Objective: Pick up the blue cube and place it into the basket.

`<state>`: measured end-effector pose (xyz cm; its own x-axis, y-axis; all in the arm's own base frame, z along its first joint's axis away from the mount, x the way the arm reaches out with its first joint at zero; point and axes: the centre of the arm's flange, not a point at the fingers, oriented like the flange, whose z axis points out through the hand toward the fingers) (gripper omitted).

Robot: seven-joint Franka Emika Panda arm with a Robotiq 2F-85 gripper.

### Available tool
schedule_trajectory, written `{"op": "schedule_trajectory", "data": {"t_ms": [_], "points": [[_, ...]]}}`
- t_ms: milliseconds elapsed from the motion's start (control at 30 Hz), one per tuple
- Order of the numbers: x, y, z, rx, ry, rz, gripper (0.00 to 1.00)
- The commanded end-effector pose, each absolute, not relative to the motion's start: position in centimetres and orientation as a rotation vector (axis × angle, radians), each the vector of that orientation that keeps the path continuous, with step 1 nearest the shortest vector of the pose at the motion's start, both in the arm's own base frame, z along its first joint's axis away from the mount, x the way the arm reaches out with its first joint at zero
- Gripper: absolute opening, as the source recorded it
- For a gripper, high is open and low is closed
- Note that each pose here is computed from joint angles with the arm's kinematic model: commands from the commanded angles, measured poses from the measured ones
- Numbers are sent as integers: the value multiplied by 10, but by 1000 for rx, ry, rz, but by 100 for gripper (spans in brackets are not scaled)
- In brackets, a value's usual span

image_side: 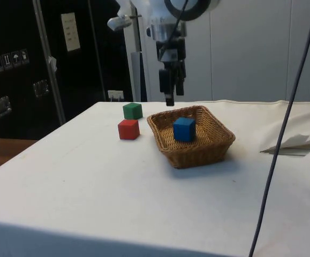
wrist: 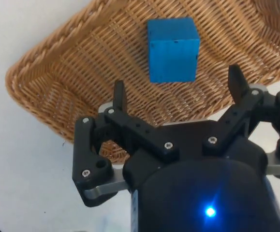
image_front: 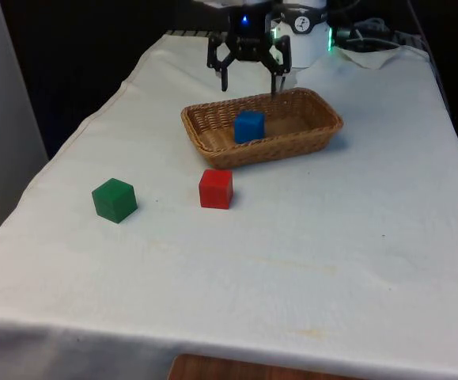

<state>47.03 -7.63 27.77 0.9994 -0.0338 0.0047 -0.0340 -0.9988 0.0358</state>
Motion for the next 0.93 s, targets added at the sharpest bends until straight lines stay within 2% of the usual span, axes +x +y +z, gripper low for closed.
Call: {"op": "schedule_trajectory", "data": {"t_ms": [0,900], "points": [[476,-75,284,3107,-40,0,100],[532,-83,356,3135,52,40,100]]}}
